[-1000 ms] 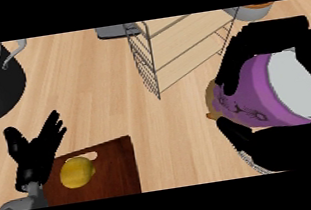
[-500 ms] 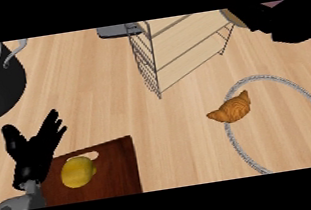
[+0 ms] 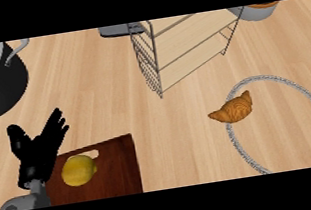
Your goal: Pick the can from the placemat and place it in the tiered shelf
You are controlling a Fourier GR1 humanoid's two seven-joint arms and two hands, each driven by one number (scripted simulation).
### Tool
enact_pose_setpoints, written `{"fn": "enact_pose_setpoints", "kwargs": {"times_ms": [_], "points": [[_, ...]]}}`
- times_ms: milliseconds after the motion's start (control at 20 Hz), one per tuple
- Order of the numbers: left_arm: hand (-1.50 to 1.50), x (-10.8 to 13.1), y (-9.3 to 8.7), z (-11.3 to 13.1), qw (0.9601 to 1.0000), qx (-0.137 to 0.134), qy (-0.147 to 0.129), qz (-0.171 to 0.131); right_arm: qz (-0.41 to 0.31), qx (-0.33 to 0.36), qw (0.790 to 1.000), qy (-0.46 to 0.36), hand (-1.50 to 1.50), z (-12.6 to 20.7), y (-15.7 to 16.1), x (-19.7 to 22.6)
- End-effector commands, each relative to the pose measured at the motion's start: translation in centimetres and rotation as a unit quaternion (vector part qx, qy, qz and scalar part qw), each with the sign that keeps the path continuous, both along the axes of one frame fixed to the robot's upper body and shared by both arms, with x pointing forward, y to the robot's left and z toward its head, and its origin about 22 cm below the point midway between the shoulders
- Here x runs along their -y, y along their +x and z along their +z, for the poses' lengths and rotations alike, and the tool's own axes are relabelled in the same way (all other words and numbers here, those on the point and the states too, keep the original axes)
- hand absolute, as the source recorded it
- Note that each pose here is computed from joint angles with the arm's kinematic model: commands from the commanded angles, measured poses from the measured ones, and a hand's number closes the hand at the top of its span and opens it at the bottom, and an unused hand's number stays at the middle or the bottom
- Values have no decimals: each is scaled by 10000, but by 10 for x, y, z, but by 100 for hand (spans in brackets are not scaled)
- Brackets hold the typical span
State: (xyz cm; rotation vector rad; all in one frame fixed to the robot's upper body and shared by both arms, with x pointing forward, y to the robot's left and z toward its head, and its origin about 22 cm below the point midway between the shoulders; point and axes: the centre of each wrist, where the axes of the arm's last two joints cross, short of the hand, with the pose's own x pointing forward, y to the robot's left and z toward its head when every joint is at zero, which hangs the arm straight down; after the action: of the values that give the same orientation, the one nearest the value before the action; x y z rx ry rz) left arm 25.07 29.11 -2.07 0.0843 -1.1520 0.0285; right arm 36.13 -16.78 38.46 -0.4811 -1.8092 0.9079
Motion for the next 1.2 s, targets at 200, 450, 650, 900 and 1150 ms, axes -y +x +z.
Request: {"fn": "enact_pose_setpoints", "kwargs": {"times_ms": [200,450,650,900,1150], "points": [[0,-3,-7,-5,9997,-228,8,-13,158,36,9994,-305,150,-41,40,-5],[0,15,8,-5,9999,-140,-46,-2,26,58,9994,-334,150,-43,67,-10],[0,2,4,-3,9999,-131,-2,40,-14,227,9984,-508,150,-56,82,-14],[0,17,4,10,9998,-190,-22,68,118,366,9991,-161,150,-70,90,-19],[0,-11,-1,13,9998,-172,-21,-119,377,188,9988,-258,150,-75,98,-37]]}}
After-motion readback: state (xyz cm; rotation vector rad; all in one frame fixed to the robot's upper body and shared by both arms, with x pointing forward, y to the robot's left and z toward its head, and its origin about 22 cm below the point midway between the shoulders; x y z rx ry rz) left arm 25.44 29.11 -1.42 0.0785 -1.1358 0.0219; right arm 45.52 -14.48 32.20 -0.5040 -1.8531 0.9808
